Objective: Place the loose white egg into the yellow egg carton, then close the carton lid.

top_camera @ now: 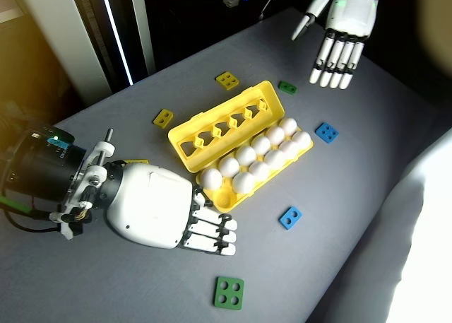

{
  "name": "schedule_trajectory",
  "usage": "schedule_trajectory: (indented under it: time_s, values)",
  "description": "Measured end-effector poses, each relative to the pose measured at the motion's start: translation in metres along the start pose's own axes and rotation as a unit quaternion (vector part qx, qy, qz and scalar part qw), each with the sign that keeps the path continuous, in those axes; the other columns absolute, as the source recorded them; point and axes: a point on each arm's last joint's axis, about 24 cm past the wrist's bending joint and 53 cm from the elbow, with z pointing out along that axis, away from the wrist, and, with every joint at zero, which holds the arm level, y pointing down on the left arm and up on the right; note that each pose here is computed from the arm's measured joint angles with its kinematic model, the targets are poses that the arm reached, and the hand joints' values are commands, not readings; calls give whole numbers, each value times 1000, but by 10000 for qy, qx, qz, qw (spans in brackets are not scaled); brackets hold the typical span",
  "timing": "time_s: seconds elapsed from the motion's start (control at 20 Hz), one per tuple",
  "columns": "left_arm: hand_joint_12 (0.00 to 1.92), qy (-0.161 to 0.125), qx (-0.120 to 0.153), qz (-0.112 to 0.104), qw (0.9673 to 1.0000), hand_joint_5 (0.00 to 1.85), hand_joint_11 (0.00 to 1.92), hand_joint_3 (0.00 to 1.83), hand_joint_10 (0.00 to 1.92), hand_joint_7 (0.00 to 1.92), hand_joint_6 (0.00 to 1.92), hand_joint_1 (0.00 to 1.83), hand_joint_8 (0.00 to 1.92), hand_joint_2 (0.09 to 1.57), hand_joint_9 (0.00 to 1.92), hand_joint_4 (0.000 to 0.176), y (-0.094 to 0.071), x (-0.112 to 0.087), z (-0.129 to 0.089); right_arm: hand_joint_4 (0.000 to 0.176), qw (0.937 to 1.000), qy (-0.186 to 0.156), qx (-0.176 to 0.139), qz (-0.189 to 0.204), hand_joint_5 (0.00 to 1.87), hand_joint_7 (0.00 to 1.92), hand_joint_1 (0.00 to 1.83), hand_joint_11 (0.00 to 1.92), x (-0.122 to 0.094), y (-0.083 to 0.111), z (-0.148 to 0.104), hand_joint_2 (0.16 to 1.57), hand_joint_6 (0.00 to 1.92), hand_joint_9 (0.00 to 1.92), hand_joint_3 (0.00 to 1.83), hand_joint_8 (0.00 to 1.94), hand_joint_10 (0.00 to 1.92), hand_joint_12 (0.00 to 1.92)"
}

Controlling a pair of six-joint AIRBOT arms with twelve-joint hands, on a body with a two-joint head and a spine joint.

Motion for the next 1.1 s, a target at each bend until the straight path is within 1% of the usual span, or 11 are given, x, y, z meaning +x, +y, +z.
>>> schedule_trajectory:
  time_s: [0.1, 0.3, 0.35, 0.4, 0.5, 0.7, 0.75, 0.85, 0.9, 1.0, 1.1]
  values:
    - [213, -17, 34, -160, 9999, 269, 0, 2, 9, 221, 4, 0, 1, 1250, 118, 0, -2, 0, -7, 139, 10000, -20, 50, -8, 717, 65, 1279, 0, -2, -5, 0, 953, 13, 0, 0, 11, 0, 0]
    - [142, 209, 198, -125, 9995, 266, 0, 0, 3, 211, 1, 0, 2, 1248, 110, 0, -9, 13, -11, 154, 9999, 43, 123, 14, 699, 57, 1269, 0, 4, -14, 1, 952, 2, 0, 0, 3, 0, 0]
    - [197, 256, 231, -95, 9994, 285, 0, 0, 9, 233, 6, 0, 7, 1248, 129, 0, -11, 15, -11, 146, 9999, 75, 135, 51, 703, 59, 1264, 0, 8, -16, 2, 956, 3, 0, 0, 3, 0, 0]
    - [256, 255, 248, -161, 9992, 301, 0, 1, 14, 254, 9, 0, 9, 1252, 149, 0, -12, 16, -11, 150, 9998, 99, 156, 112, 697, 47, 1265, 0, 12, -19, 5, 955, 0, 0, 0, 0, 0, 0]
    - [219, 280, 250, -170, 9991, 300, 0, 0, 7, 253, 5, 0, 3, 1244, 141, 0, -11, 18, -11, 146, 9996, 73, 187, 214, 708, 54, 1272, 0, 12, -24, 8, 951, 5, 0, 0, 4, 0, 0]
    - [138, 347, 275, -243, 9987, 266, 0, 2, 4, 230, 4, 0, 3, 1257, 123, 0, -11, 24, -7, 138, 9997, 47, 93, 232, 728, 68, 1261, 0, 12, -19, 11, 953, 10, 0, 0, 8, 0, 0]
    - [280, 370, 300, -292, 9984, 302, 0, 1, 13, 265, 11, 0, 5, 1257, 158, 0, -11, 26, -5, 137, 9997, 52, 66, 235, 732, 70, 1258, 0, 13, -17, 12, 954, 11, 0, 0, 8, 0, 0]
    - [227, 421, 306, -275, 9983, 295, 0, 2, 5, 249, 5, 0, 5, 1259, 144, 0, -10, 29, -4, 125, 9997, 59, 32, 236, 741, 82, 1246, 0, 14, -15, 13, 954, 12, 0, 0, 10, 0, 0]
    - [230, 427, 314, -181, 9984, 298, 0, 1, 5, 249, 5, 0, 5, 1258, 144, 0, -10, 29, -4, 128, 9997, 64, 29, 225, 721, 69, 1247, 0, 15, -15, 13, 956, 3, 0, 0, 4, 0, 0]
    - [353, 410, 322, -150, 9985, 325, 0, 1, 12, 284, 8, 0, 6, 1261, 178, 0, -6, 28, -2, 126, 9997, 121, 39, 215, 727, 84, 1241, 0, 21, -16, 13, 970, 4, 0, 5, 6, 0, 0]
    - [312, 439, 380, -152, 9982, 306, 0, 0, 4, 268, 5, 0, 3, 1260, 163, 0, -7, 29, 2, 123, 9996, 174, 44, 202, 731, 79, 1242, 0, 26, -17, 13, 974, 5, 0, 6, 4, 0, 0]
